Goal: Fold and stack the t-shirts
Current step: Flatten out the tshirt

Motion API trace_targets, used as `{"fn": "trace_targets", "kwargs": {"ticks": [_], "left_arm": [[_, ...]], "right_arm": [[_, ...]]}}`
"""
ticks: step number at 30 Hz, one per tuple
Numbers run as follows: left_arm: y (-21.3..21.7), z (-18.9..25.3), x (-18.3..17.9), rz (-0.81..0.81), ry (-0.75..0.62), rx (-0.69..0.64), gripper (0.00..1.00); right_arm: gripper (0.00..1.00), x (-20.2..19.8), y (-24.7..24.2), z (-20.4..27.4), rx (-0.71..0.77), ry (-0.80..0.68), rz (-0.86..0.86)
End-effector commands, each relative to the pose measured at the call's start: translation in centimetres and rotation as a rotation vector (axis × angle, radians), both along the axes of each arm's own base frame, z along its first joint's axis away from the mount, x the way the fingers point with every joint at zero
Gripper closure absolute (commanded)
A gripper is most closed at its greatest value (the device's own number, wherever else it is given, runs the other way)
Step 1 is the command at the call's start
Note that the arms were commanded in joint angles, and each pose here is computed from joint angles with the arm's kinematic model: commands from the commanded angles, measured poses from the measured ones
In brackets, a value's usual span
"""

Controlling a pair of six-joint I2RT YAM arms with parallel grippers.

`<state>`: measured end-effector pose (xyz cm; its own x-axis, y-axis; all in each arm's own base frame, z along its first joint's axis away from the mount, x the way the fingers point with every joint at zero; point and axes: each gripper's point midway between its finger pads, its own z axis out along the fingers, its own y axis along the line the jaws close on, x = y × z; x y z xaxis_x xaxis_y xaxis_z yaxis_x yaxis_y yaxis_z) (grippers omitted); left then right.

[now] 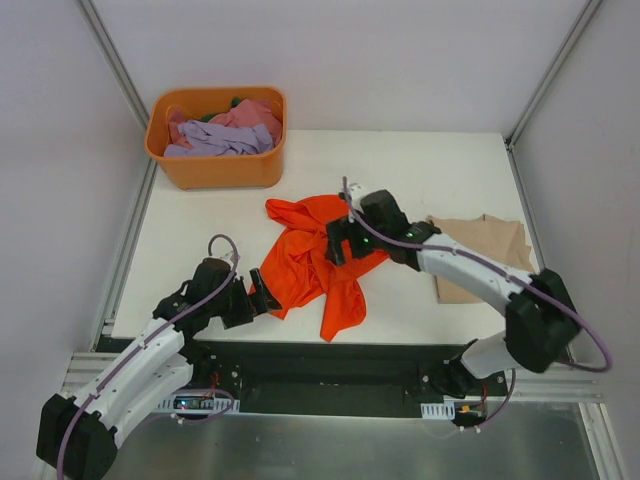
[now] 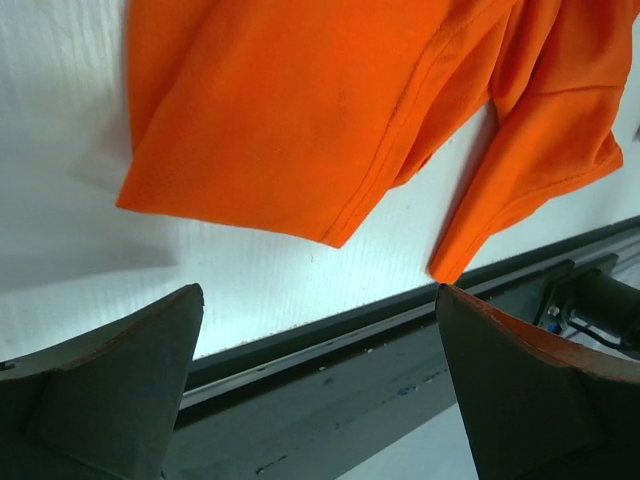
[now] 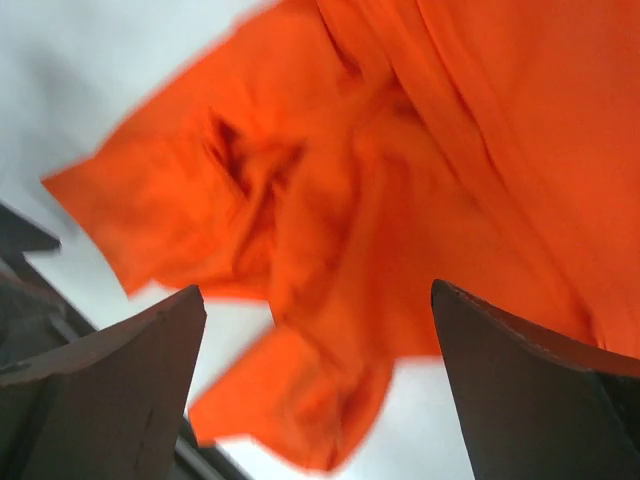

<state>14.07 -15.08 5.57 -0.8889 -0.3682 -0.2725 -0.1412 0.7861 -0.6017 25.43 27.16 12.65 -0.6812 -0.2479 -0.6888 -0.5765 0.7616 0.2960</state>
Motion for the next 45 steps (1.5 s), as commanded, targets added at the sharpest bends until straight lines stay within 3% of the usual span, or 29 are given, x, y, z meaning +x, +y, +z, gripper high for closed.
{"fn": "trace_targets", "kwargs": {"ticks": [1, 4, 10, 14, 22, 25, 30, 33, 36, 39, 41, 45], "left_arm": [[-1.3, -0.5, -2.1, -0.017, 0.082, -0.111, 0.01], [-0.7, -2.2, -2.4, 0.056, 0.110, -0.114, 0.01], [-0.7, -1.7, 0.5, 0.164, 0.011, -0.149, 0.16], [-0.8, -1.9, 1.7, 0.227, 0.022, -0.154, 0.28], [0.0, -3.9, 2.3, 0.285, 0.082, -0.067, 0.39], [0.3, -4.1, 2.6, 0.294, 0.073, -0.043, 0.43], [0.8, -4.3, 3.4, 0.326, 0.058, -0.014, 0.64], [0.6, -4.0, 3.8, 0.317, 0.051, -0.009, 0.84], [0.0, -3.3, 4.0, 0.277, 0.043, -0.016, 1.00], [-0.4, -3.0, 3.8, 0.250, 0.043, -0.032, 1.00], [-1.4, -1.8, 3.5, 0.195, 0.031, -0.085, 1.00], [-2.7, 2.6, 4.0, 0.106, -0.101, -0.182, 1.00]], "right_arm": [[0.02, 4.9, 6.5, 2.7, -0.023, -0.140, 0.106], [0.02, 7.5, 10.7, 3.2, -0.030, -0.179, 0.171], [0.01, 11.3, 16.0, 0.2, -0.099, -0.237, 0.357], [0.03, 14.7, 17.1, -1.6, -0.197, -0.264, 0.357], [0.10, 18.4, 17.1, -4.9, -0.372, -0.338, 0.367], [0.17, 19.3, 16.6, -5.6, -0.426, -0.369, 0.356], [0.66, 20.9, 15.9, -4.0, -0.441, -0.427, 0.265], [0.80, 20.6, 15.9, -0.8, -0.385, -0.460, 0.217], [0.91, 20.1, 14.7, 2.9, -0.333, -0.501, 0.156], [0.99, 19.7, 11.9, 5.1, -0.365, -0.538, 0.064], [0.99, 19.1, 8.2, 5.9, -0.438, -0.546, -0.012], [0.99, 17.7, 3.3, 9.3, -0.396, -0.541, -0.116]]}}
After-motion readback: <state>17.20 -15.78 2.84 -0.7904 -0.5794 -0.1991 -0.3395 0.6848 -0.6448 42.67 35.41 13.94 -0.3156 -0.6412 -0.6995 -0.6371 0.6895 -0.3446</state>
